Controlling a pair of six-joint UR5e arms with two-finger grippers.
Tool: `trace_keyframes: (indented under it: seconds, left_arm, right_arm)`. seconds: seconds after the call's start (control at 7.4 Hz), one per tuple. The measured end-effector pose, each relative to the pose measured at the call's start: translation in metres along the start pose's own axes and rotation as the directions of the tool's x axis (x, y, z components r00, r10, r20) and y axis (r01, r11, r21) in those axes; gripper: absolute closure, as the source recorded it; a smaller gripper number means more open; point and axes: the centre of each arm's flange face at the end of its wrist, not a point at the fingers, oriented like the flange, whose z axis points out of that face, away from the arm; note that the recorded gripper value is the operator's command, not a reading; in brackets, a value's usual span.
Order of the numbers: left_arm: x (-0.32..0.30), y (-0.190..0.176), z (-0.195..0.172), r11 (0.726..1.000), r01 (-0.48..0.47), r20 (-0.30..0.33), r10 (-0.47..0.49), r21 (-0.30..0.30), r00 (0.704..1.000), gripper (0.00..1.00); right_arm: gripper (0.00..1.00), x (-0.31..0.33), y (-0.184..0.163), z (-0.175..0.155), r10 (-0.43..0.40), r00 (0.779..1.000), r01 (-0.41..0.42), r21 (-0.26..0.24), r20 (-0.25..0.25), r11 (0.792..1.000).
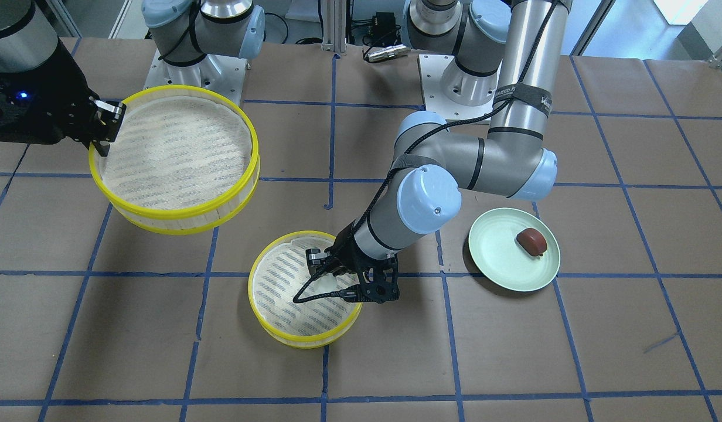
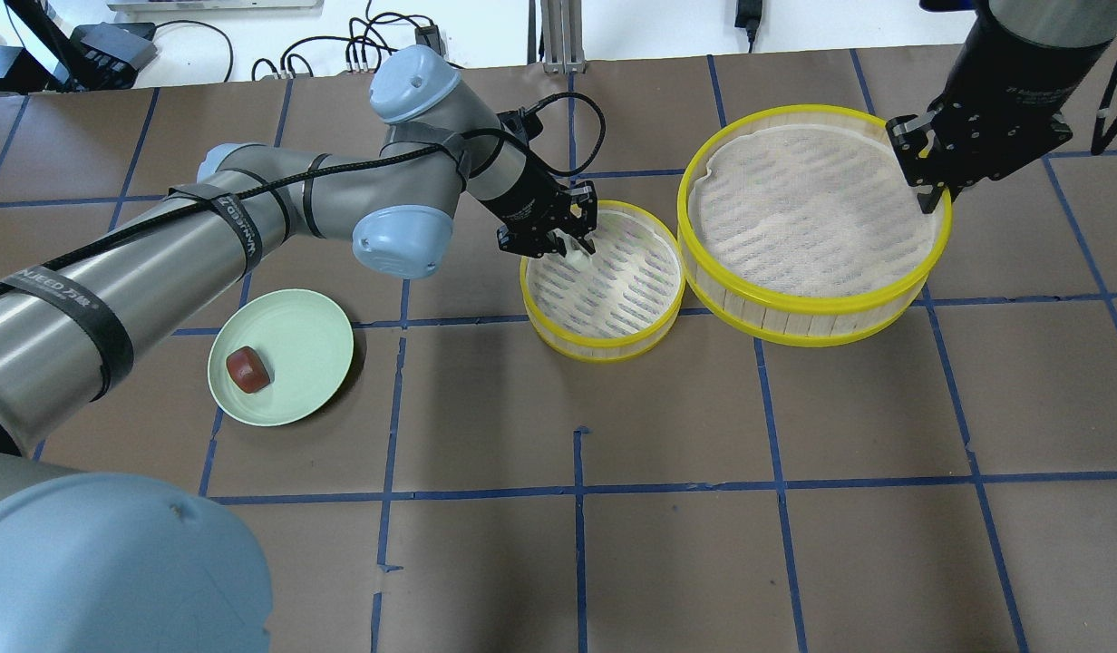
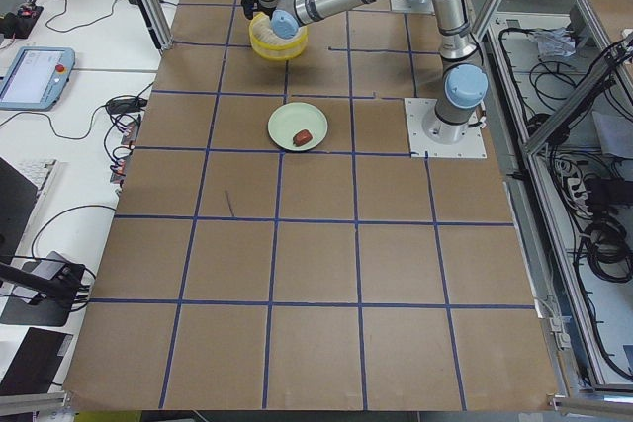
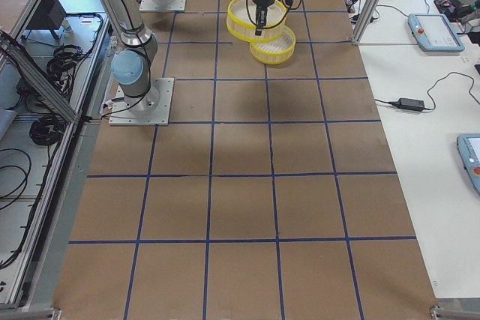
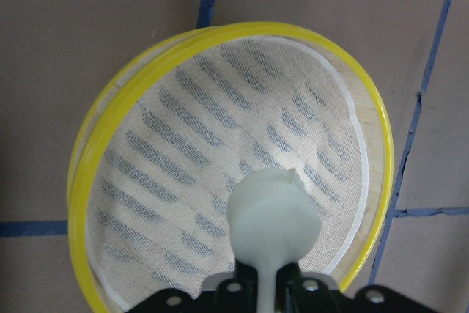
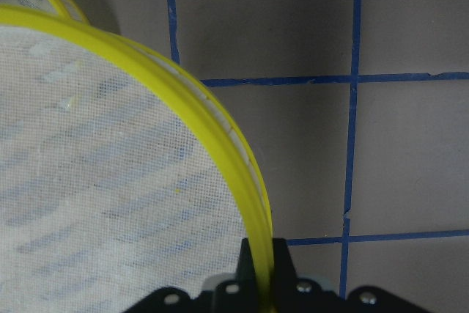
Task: Place buns in different layers of steamer
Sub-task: 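Lower the white bun into the lower tier and open the left gripper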
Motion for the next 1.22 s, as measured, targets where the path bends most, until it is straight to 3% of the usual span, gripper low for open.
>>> trace_keyframes:
  seconds: [0.68, 1.22]
  left_arm:
    - [0.005, 0.005, 0.009, 1.000, -0.015, -0.001, 0.015, -0.005, 1.000, 0.31]
    - [0.009, 0.010, 0.001, 0.999, -0.036, 0.015, 0.036, 0.020, 0.999, 0.00]
  right_arm:
    - [0.87, 0.002, 0.000, 0.000, 0.005, 1.000, -0.005, 0.000, -0.001, 1.000]
    - [0.86, 0.002, 0.000, -0.001, 0.006, 1.000, -0.006, 0.003, 0.000, 1.000]
